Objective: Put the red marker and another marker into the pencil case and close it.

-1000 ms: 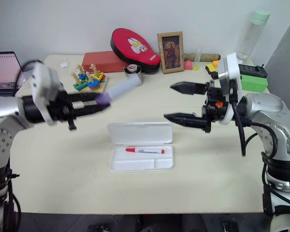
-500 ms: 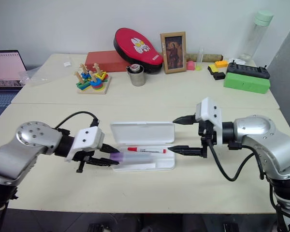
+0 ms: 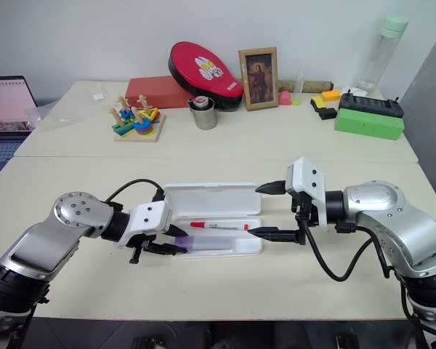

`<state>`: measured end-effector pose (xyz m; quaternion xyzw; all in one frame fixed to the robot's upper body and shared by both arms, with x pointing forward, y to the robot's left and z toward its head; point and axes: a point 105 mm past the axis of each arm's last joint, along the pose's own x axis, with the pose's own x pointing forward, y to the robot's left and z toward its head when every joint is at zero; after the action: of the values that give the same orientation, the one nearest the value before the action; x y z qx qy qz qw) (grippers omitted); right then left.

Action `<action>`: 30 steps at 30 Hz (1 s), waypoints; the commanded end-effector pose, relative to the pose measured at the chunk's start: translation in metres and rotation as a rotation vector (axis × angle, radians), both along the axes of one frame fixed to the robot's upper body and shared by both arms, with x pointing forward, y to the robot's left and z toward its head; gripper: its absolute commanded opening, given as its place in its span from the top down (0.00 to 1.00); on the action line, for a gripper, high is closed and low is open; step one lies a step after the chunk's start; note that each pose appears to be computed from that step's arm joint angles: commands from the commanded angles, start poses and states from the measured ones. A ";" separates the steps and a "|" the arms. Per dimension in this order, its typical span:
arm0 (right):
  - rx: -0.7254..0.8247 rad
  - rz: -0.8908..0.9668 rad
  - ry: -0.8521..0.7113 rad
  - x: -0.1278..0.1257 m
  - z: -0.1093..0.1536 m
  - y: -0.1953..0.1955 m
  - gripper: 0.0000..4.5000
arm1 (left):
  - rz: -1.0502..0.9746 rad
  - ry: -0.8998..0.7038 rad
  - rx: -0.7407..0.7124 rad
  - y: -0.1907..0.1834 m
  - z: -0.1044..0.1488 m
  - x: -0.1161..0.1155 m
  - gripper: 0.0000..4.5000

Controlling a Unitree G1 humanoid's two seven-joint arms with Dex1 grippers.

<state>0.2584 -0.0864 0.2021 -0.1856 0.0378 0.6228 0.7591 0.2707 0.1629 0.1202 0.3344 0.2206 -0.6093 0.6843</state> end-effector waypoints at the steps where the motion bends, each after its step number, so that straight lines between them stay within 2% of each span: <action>1: 0.023 0.007 -0.028 -0.001 0.008 0.000 0.00 | -0.015 -0.040 -0.001 -0.003 0.009 0.001 0.49; 6: 0.027 -0.014 -0.023 0.005 0.007 -0.003 0.00 | -0.013 -0.034 -0.026 -0.007 0.012 -0.002 0.29; 9: 0.043 -0.055 -0.036 0.013 0.009 -0.006 0.00 | -0.015 -0.038 -0.094 -0.014 0.022 -0.004 0.15; 12: 0.064 -0.291 -0.094 0.055 0.013 -0.024 0.00 | 0.030 -0.089 -0.371 -0.040 0.067 0.006 0.02; 16: 0.081 -0.625 -0.043 0.107 0.002 -0.050 0.00 | 0.188 -0.244 -0.626 -0.061 0.113 0.033 0.02; 19: 0.101 -0.850 0.030 0.136 -0.014 -0.062 0.00 | 0.295 -0.304 -0.766 -0.071 0.133 0.048 0.02; 23: 0.129 -1.016 0.125 0.155 -0.039 -0.057 0.00 | 0.347 -0.334 -0.767 -0.077 0.132 0.059 0.02; 26: 0.107 -1.102 0.146 0.163 -0.054 -0.058 0.00 | 0.315 -0.323 -0.739 -0.081 0.125 0.057 0.02; 30: 0.083 -1.148 0.175 0.166 -0.074 -0.053 0.00 | 0.305 -0.318 -0.741 -0.085 0.124 0.057 0.02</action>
<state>0.4185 -0.1371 0.1164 -0.0481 0.1939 0.1419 0.9695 0.3311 0.0809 0.2322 0.1070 -0.0476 -0.4749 0.8722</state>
